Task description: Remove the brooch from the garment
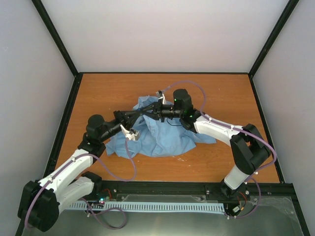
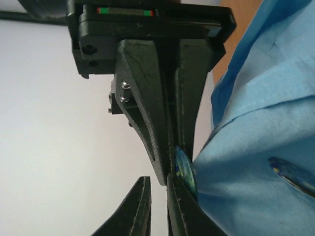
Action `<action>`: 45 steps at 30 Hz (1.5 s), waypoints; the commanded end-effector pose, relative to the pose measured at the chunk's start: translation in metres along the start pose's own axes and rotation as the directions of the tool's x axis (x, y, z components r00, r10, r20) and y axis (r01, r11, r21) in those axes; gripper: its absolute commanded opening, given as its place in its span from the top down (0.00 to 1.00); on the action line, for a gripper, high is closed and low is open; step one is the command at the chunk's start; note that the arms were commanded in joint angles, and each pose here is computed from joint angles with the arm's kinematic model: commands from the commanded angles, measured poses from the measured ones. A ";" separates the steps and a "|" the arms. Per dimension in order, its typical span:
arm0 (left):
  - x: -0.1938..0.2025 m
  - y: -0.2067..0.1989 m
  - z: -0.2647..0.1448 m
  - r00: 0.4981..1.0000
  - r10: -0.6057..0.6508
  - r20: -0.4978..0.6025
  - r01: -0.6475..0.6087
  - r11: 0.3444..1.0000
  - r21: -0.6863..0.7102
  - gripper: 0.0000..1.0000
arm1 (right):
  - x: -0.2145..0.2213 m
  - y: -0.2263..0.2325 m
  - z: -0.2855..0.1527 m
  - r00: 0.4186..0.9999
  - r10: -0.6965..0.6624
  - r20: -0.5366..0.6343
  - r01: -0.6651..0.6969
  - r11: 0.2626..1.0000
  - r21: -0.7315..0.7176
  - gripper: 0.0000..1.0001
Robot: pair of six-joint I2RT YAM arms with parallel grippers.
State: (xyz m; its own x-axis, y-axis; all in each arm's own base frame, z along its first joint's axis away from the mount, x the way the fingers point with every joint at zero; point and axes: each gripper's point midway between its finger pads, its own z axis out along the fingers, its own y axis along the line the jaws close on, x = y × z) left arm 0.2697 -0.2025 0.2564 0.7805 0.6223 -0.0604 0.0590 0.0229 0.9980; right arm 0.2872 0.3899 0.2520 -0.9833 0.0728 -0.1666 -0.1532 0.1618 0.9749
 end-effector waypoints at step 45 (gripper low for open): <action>-0.005 0.022 0.002 0.980 0.198 -0.010 -0.197 0.969 -0.146 0.68 | 0.005 0.037 -0.010 0.996 -0.086 0.035 0.088 0.995 -0.044 0.97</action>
State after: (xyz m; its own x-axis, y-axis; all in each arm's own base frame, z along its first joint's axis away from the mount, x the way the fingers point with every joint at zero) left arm 0.2674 -0.2020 0.2591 0.7654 0.6334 0.1144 -0.1349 -0.0159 0.9907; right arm 0.2826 0.3805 0.2633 -0.9733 0.1019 -0.2058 -0.1847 0.1847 0.9653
